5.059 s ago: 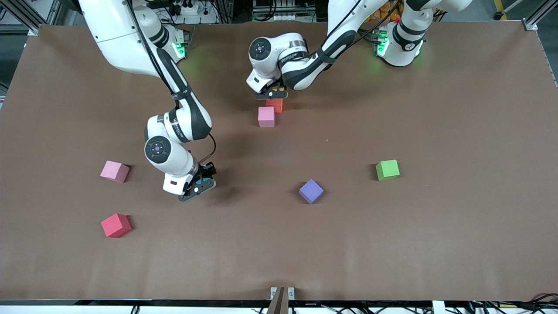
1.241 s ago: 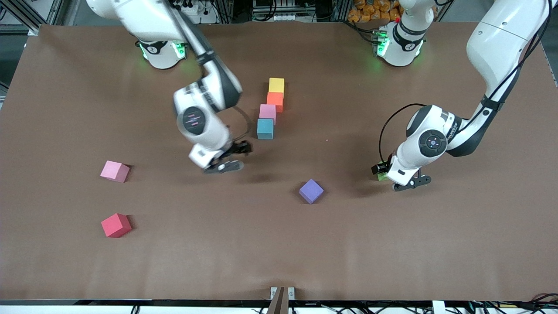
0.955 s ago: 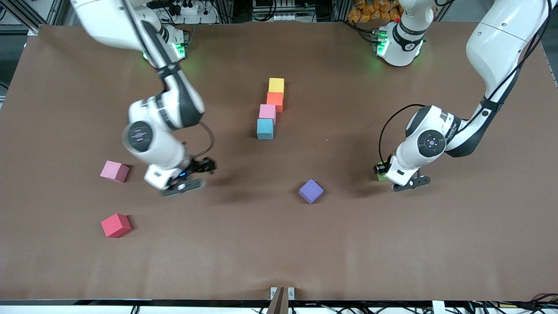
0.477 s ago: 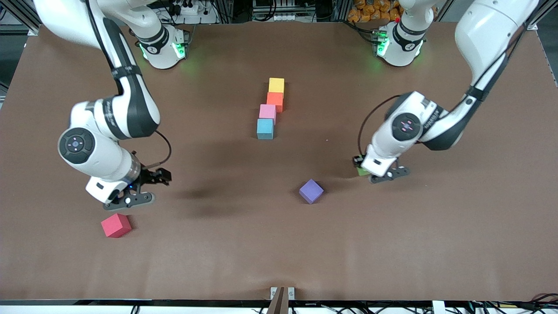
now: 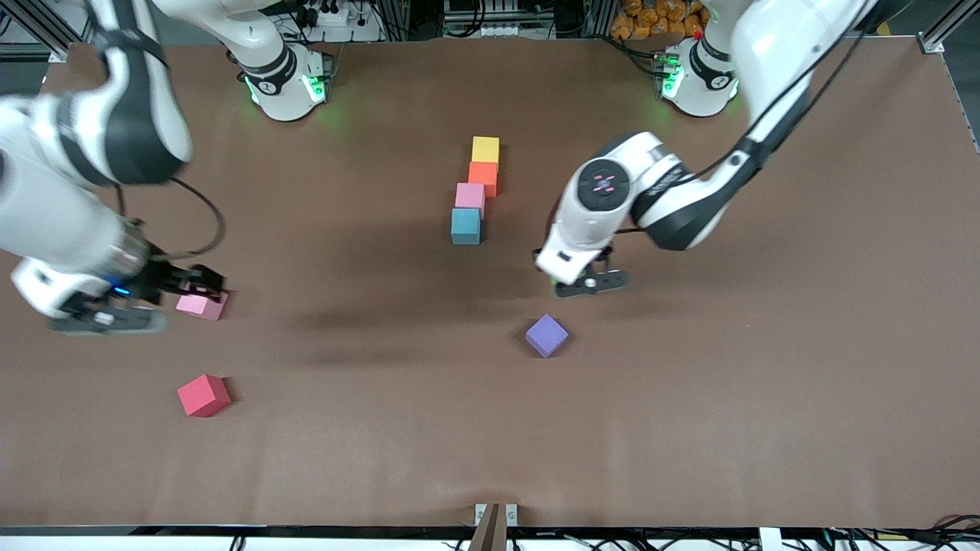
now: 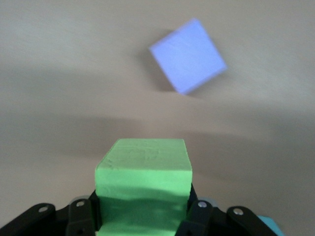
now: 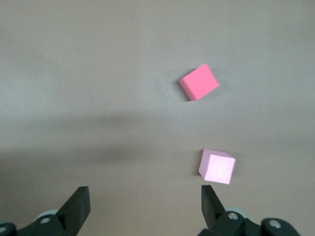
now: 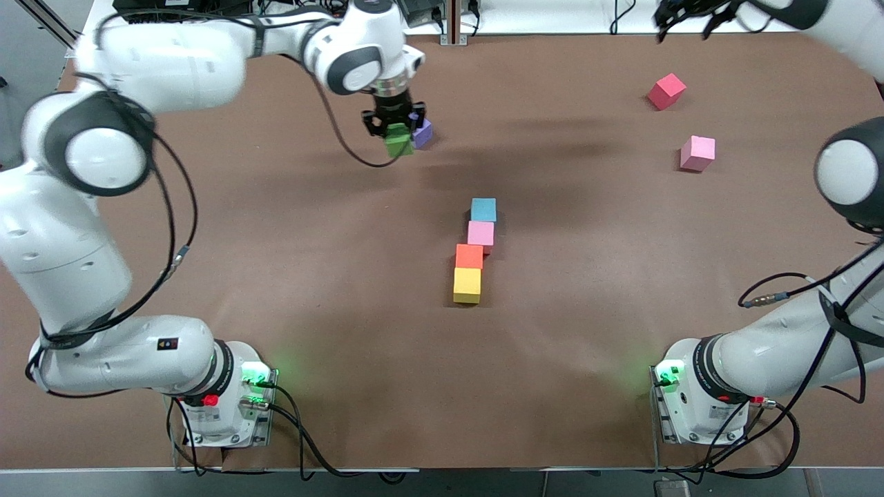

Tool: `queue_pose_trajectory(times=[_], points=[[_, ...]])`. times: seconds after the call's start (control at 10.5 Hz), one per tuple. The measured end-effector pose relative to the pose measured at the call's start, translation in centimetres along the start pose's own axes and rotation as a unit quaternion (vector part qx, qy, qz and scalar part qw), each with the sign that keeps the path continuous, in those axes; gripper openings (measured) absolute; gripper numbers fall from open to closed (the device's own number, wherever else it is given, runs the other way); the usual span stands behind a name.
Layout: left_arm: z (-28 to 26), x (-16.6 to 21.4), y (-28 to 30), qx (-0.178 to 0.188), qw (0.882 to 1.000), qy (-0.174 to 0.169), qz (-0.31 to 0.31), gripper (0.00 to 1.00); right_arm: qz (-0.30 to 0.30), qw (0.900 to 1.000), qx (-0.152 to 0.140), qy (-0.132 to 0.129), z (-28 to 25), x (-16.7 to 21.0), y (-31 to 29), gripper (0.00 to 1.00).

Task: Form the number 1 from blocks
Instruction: 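Return the right arm to rest while the left gripper carries green, then lower the green cube beside the cyan cube with the left gripper and release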

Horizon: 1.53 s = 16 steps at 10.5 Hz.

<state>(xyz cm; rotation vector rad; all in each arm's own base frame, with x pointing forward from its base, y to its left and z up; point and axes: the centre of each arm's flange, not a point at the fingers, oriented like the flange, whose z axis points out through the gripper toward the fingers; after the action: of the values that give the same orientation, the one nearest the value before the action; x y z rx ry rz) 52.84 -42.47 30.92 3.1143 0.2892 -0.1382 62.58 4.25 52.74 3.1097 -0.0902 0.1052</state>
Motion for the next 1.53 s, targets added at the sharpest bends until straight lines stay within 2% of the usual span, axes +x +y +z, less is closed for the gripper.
queue_pose_trajectory(times=[0.1,0.38,0.57,0.76,0.95,1.15,1.53], points=[[1.7,-0.4,2.4,0.01,1.0,-0.001,-0.006,0.6,0.02,1.0,0.003,0.01,-2.4,-0.7,1.6,1.0],[7.4,-3.4,8.4,0.039,0.999,0.008,-0.004,0.6,0.05,0.999,0.006,-0.007,-5.6,-2.9,4.9,1.0],[8.0,-4.1,10.0,0.03,0.999,0.017,0.003,0.6,0.053,0.998,0.01,-0.008,-5.9,-3.1,5.5,1.0],[7.5,-3.7,10.5,0.008,1.0,0.028,0.004,0.6,0.054,0.998,0.01,-0.009,-5.8,-3.1,5.5,1.0],[7.8,-4.9,11.8,-0.011,0.999,0.036,0.015,0.6,0.058,0.998,0.012,-0.015,-5.6,-3.2,6.5,1.0],[8.7,-6.6,13.0,-0.013,0.999,0.036,0.029,0.6,0.032,0.999,0.027,-0.03,-5.2,-3.5,8.5,1.0],[9.6,-7.7,13.7,-0.014,0.999,0.035,0.036,0.6,0.02,0.998,0.033,-0.051,-4.6,-4.0,9.0,1.0]])
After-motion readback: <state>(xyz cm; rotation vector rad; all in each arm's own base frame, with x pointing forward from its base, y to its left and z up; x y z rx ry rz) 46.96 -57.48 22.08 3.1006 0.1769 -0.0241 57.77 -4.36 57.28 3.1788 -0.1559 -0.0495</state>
